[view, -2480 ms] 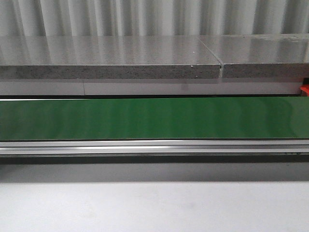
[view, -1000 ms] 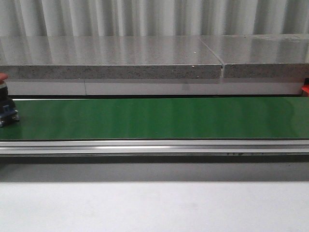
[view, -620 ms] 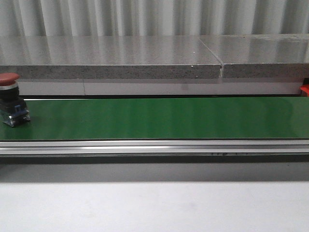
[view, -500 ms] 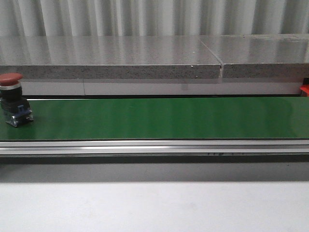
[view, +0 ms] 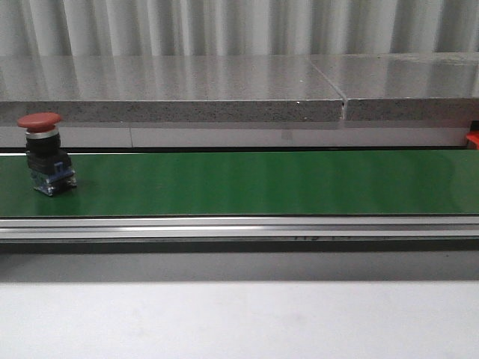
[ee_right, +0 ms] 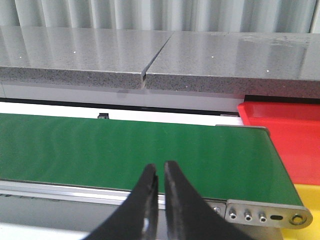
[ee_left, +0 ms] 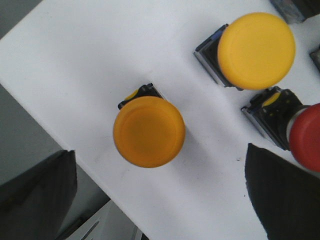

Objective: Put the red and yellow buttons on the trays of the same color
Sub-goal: 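Grasp a yellow-capped button on the table with the left gripper, then carry the yellow button onto the belt and release it with the left gripper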

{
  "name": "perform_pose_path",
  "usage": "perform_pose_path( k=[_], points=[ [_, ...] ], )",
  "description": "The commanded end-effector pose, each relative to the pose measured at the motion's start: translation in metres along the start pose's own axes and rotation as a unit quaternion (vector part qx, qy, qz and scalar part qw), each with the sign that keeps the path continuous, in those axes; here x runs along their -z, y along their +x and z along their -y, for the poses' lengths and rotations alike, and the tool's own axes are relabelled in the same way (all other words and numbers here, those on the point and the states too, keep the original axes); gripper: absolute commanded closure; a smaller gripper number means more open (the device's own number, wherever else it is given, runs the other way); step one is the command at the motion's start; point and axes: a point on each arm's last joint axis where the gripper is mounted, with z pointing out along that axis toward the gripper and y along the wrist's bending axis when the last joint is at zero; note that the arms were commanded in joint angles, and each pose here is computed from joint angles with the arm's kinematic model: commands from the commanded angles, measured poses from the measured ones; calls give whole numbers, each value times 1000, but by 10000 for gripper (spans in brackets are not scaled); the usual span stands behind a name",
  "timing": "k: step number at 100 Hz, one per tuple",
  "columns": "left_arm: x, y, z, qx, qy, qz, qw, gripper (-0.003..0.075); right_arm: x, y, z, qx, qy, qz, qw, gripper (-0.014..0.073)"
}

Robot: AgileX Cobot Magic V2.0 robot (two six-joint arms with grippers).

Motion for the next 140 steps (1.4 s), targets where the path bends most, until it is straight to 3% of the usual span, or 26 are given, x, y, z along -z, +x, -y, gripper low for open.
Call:
perform_pose_path(
  k=[1, 66, 80, 101, 114, 140],
  points=[
    [6, -7, 0, 9, 4, 29, 1000, 62, 2, -12, 0, 4, 3, 50, 999, 540],
    [-33, -22, 4, 2, 4, 34, 999, 75, 2, -12, 0, 4, 3, 50, 999, 540],
    [-33, -24, 4, 2, 7, 46, 999, 204, 2, -12, 0, 4, 3, 50, 999, 540],
    [-33, -23, 3, -3, 1, 41, 999, 568, 2, -12, 0, 4, 3, 50, 999, 540],
    [-27, -21, 1, -9, -7, 37, 999, 742, 2, -12, 0, 4, 3, 50, 999, 540],
    [24, -12, 1, -12, 0, 98, 995, 741, 2, -12, 0, 4, 3, 50, 999, 540]
  ],
)
